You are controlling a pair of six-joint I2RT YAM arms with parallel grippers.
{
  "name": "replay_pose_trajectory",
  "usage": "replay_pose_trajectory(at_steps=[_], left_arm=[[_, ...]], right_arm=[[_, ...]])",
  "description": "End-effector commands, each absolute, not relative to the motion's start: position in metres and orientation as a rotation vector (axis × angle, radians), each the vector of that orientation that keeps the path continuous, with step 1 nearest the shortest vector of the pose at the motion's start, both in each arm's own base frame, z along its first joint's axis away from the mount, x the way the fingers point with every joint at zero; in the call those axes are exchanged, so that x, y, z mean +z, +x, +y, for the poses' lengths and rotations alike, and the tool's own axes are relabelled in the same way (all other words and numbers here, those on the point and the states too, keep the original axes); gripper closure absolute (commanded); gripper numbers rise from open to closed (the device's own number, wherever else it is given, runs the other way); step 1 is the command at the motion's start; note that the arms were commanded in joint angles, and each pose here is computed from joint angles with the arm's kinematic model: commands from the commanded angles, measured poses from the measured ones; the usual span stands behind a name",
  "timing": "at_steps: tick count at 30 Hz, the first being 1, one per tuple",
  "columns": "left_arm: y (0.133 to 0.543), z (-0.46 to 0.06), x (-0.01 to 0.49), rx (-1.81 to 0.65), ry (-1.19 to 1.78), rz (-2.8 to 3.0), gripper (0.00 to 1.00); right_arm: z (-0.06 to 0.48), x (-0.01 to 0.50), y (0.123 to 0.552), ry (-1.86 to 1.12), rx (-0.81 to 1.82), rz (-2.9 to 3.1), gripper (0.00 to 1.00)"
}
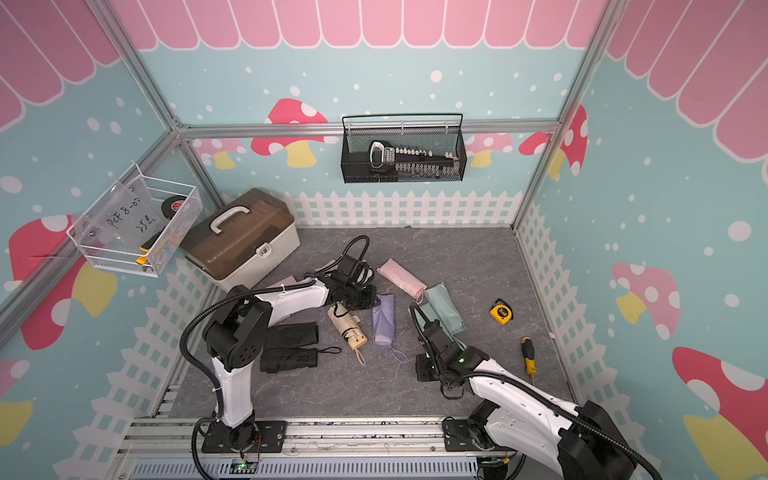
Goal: Take umbrellas out of sleeves
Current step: Pick up the umbrella from the center of the board.
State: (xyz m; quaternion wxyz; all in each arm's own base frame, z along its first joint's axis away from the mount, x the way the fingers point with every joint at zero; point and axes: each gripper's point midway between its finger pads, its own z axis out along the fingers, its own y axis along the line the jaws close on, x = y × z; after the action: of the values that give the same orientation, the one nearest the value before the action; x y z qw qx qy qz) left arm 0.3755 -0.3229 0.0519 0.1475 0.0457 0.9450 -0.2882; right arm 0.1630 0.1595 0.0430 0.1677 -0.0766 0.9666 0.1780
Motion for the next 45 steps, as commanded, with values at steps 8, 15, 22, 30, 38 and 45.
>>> replay_pose_trajectory(at_steps=[8,15,22,30,38,45], left_arm=[[0.349,-0.347,0.104,-1.05,0.215,2.576,1.0],[0.337,-0.357,0.18,-1.247,0.337,2.322,1.0],[0.327,-0.356,0.192,-1.296,0.407,2.246,1.0],[0.334,-0.352,0.189,-1.453,0.33,2.196,1.0],[0.351,-0.34,0.219,-1.658,0.237,2.048,1.0],[0.34,-0.339,0.228,-1.674,0.267,2.039,1.0]], right_arm=[[0.213,0.084,0.203,-0.508,0.643,2.534,0.31],[0.203,0.112,0.273,-0.317,0.645,2.435,0.36],[0.218,0.146,0.298,-0.346,0.893,2.253,0.36],[0.253,0.167,0.276,-0.543,1.23,2.088,0.36],[0.249,0.147,0.269,-0.546,1.216,2.129,0.35],[0.258,0.141,0.27,-0.532,1.319,2.113,0.34]])
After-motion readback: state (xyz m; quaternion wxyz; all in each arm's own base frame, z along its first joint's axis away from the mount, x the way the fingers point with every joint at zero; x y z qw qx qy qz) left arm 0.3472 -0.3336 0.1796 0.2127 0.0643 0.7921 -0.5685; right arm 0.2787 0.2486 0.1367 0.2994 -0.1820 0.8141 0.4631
